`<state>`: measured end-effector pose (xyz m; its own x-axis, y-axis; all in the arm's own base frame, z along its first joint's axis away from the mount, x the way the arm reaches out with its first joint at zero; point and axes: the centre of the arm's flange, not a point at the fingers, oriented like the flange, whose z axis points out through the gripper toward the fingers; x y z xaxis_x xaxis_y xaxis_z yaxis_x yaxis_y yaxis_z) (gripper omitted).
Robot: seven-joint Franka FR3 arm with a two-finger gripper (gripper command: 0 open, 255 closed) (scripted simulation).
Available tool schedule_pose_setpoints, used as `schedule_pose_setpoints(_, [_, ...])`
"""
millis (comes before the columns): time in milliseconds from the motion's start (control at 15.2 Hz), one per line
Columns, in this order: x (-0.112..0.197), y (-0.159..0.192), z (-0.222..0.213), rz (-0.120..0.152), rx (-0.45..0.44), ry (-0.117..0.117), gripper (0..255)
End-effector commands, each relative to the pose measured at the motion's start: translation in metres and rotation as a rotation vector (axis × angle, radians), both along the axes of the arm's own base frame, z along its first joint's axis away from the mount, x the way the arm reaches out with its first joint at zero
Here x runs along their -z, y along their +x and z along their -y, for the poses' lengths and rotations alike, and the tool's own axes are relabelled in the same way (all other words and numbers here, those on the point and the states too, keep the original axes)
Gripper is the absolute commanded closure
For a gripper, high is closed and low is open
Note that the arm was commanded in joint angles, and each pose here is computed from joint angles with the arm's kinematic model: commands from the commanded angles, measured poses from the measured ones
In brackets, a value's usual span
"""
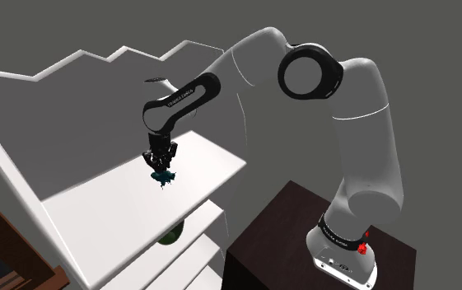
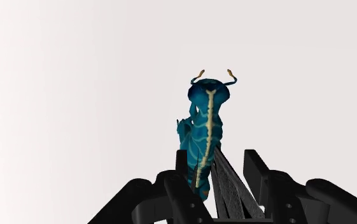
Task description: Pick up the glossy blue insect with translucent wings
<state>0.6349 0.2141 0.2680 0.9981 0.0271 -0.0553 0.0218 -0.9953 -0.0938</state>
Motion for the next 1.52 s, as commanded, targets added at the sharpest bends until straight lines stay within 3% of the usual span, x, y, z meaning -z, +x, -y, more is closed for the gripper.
schedule_pose_setpoints(0, [0.001, 0.0, 0.0, -0.001, 0.0, 0.0, 255])
schedule_pose_setpoints(462, [0.001, 0.0, 0.0, -0.001, 0.0, 0.0, 255])
schedule_pose_setpoints(1452, [-0.078, 0.0, 0.0, -0.001, 0.0, 0.0, 255])
